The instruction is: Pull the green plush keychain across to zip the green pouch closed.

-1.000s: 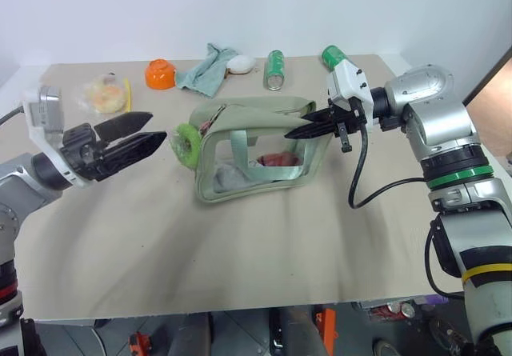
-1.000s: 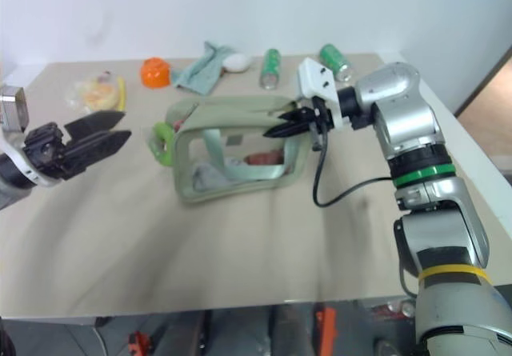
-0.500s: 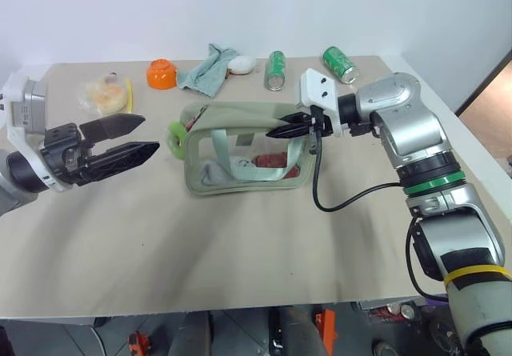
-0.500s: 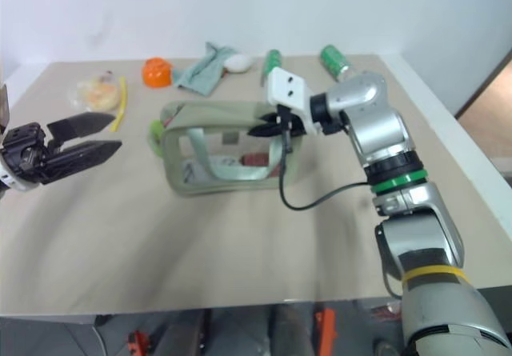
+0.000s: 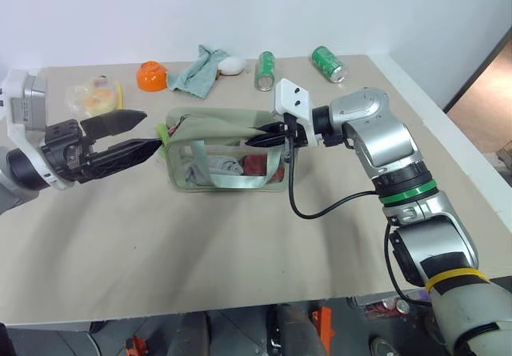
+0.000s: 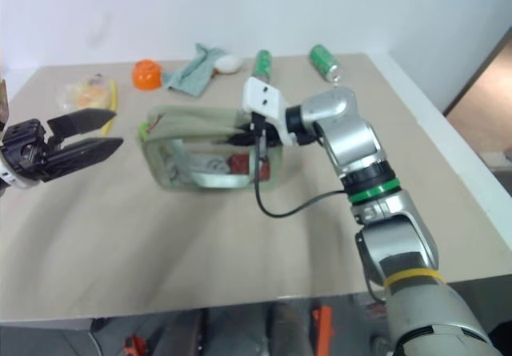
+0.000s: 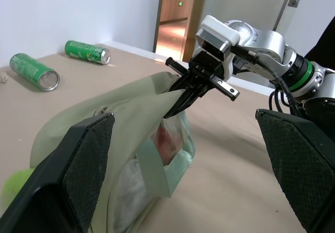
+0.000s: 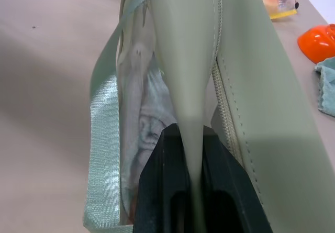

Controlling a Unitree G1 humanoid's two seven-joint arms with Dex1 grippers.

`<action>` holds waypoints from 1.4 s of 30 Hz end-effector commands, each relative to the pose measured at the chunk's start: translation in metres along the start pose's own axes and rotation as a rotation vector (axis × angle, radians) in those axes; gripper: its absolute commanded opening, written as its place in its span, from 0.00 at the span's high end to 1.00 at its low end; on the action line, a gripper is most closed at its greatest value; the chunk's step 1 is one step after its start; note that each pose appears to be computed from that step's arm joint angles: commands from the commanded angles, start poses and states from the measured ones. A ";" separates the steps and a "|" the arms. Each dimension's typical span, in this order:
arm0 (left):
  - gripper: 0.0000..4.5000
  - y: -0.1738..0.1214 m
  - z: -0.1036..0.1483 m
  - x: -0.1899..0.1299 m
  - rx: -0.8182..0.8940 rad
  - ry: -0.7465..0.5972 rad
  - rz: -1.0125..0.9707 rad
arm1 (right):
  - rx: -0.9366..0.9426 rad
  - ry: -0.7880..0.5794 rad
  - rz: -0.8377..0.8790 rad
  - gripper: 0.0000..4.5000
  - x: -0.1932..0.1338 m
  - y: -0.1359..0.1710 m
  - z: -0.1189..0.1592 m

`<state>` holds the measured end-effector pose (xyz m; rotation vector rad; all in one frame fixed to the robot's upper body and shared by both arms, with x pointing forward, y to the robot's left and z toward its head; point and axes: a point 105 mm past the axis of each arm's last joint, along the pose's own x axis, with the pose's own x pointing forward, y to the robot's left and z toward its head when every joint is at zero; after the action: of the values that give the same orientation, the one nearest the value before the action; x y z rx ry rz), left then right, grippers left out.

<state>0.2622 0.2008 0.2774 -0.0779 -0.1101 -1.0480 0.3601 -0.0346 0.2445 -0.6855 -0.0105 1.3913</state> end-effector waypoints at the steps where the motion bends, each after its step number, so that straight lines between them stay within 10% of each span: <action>1: 0.00 0.004 0.006 -0.005 0.016 -0.021 0.024 | 0.004 -0.083 0.008 0.64 -0.006 0.000 0.017; 3: 0.00 0.005 0.002 -0.005 0.004 -0.019 0.026 | 0.036 -0.163 0.025 0.49 -0.020 -0.003 0.031; 10: 0.00 0.013 -0.005 -0.010 -0.048 -0.033 0.053 | 0.095 -0.423 0.055 0.49 -0.088 -0.013 0.068; 18: 0.00 0.015 -0.003 -0.016 -0.056 -0.045 0.063 | 0.089 -0.184 -0.104 0.49 -0.123 -0.015 0.011; 24: 0.00 0.007 -0.003 -0.005 -0.050 -0.032 0.004 | 0.144 -0.061 -0.144 0.49 -0.115 -0.006 -0.033; 40: 0.00 0.010 -0.001 0.014 -0.038 -0.047 -0.034 | 0.182 -0.077 -0.100 0.49 -0.076 0.000 -0.040; 42: 0.00 0.014 -0.004 0.012 -0.044 -0.050 -0.010 | 0.185 -0.067 -0.135 0.61 -0.075 -0.005 -0.043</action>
<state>0.2810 0.1923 0.2680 -0.1688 -0.0931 -1.0844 0.3642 -0.1209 0.2311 -0.4490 0.0595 1.2925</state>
